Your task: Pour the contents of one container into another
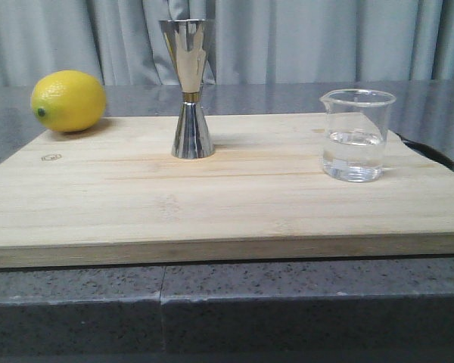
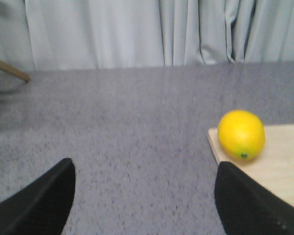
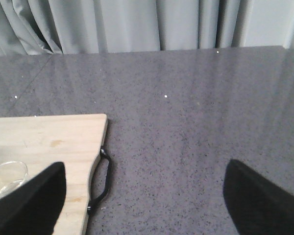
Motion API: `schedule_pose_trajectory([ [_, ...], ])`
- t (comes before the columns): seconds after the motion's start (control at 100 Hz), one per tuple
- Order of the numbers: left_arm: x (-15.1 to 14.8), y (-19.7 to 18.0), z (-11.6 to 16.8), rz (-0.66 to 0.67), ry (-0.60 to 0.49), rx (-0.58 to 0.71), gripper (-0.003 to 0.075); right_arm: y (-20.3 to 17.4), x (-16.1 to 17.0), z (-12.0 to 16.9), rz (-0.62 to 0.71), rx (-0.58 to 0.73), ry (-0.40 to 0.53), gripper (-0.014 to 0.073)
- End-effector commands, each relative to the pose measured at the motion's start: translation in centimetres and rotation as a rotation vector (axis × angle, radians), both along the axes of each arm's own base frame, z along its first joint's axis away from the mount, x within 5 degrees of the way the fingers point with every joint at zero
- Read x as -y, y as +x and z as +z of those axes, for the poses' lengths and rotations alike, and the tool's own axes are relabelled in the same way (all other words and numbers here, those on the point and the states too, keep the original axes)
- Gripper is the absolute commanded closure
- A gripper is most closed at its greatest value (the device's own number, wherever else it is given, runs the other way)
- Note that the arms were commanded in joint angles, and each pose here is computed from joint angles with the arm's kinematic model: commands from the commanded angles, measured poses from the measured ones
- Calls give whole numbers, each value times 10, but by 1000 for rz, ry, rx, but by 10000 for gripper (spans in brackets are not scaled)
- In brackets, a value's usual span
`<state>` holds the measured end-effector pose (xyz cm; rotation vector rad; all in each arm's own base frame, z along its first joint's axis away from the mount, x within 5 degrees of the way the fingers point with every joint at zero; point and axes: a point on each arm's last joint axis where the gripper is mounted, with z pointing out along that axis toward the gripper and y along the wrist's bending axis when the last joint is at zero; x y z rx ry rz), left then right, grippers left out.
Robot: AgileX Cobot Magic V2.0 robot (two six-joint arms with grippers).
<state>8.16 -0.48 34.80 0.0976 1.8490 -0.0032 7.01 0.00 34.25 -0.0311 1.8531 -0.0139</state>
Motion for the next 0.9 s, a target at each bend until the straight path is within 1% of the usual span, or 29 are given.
schedule_pose_trajectory([
  [0.0, 4, 13, 18, -52, 8, -60, 185, 8, 1, 16, -6, 18, -25, -38],
  [0.08, 13, 24, 20, -159, 14, -126, 185, 13, 1, 14, -6, -17, -26, -40],
  [0.11, 18, 29, 20, -210, -6, -135, 185, 15, 1, 14, -6, -25, -26, -40],
  [0.12, 19, 31, 19, -227, 8, -139, 185, 16, 1, 13, -6, -27, -26, -40],
  [0.14, 22, 35, 18, -257, -12, -143, 185, 16, 1, 13, -6, -29, -26, -40],
  [0.15, 23, 36, 18, -277, 5, -142, 185, 17, 1, 13, -6, -30, -26, -40],
  [0.16, 25, 37, 18, -294, -12, -138, 185, 17, 1, 13, -6, -33, -27, -40],
  [0.17, 26, 39, 17, -315, 4, -143, 185, 17, 1, 13, -6, -32, -27, -40],
  [0.18, 28, 40, 18, -332, -14, -138, 185, 18, 1, 13, -6, -34, -27, -40],
  [0.19, 29, 43, 17, -353, 3, -142, 185, 17, 1, 13, -6, -33, -27, -40],
  [0.21, 32, 46, 16, -386, -15, -147, 185, 17, 1, 13, -6, -33, -27, -40],
  [0.22, 33, 47, 16, -406, 3, -142, 185, 17, 1, 13, -6, -33, -27, -40],
  [0.23, 35, 48, 16, -424, -14, -138, 185, 17, 1, 13, -6, -31, -27, -40],
  [0.24, 36, 50, 15, -447, 2, -142, 185, 17, 1, 13, -6, -31, -27, -40],
  [0.25, 38, 51, 15, -463, -15, -138, 185, 17, 1, 13, -6, -31, -27, -40],
  [0.26, 39, 53, 14, -485, -2, -143, 185, 17, 1, 13, -6, -31, -27, -40],
  [0.28, 42, 57, 13, -517, -25, -148, 185, 17, 1, 13, -6, -30, -26, -40],
  [0.29, 43, 58, 13, -535, -12, -142, 185, 17, 1, 13, -6, -30, -26, -40],
  [0.3, 44, 59, 13, -550, -29, -137, 185, 17, 1, 13, -6, -26, -26, -40],
  [0.31, 46, 61, 12, -573, -18, -140, 185, 17, 1, 13, -6, -27, -26, -40],
  [0.35, 51, 67, 10, -641, -40, -136, 185, 17, 1, 14, -5, -24, -26, -40],
  [0.36, 52, 68, 9, -659, -24, -127, 185, 17, 1, 14, -5, -24, -26, -40],
  [0.37, 53, 69, 10, -674, -38, -119, 185, 18, 1, 14, -5, -21, -26, -40],
  [0.38, 54, 70, 9, -697, -23, -116, 185, 18, 1, 14, -5, -21, -26, -40],
  [0.39, 55, 71, 9, -710, -35, -108, 185, 18, 1, 14, -5, -21, -26, -40],
  [0.47, 62, 84, 1, -833, -21, -81, 185, 18, 0, 15, -5, -14, -26, -40],
  [0.63, 71, 109, -20, -946, -116, -53, 185, 18, 0, 16, -4, -3, -26, -40],
  [0.83, 93, 133, -43, -1108, -151, -3, 185, 18, 0, 16, -4, -3, -26, -40],
  [0.89, 101, 142, -52, -1129, -174, 0, 185, 18, 0, 16, -4, -3, -26, -40],
])
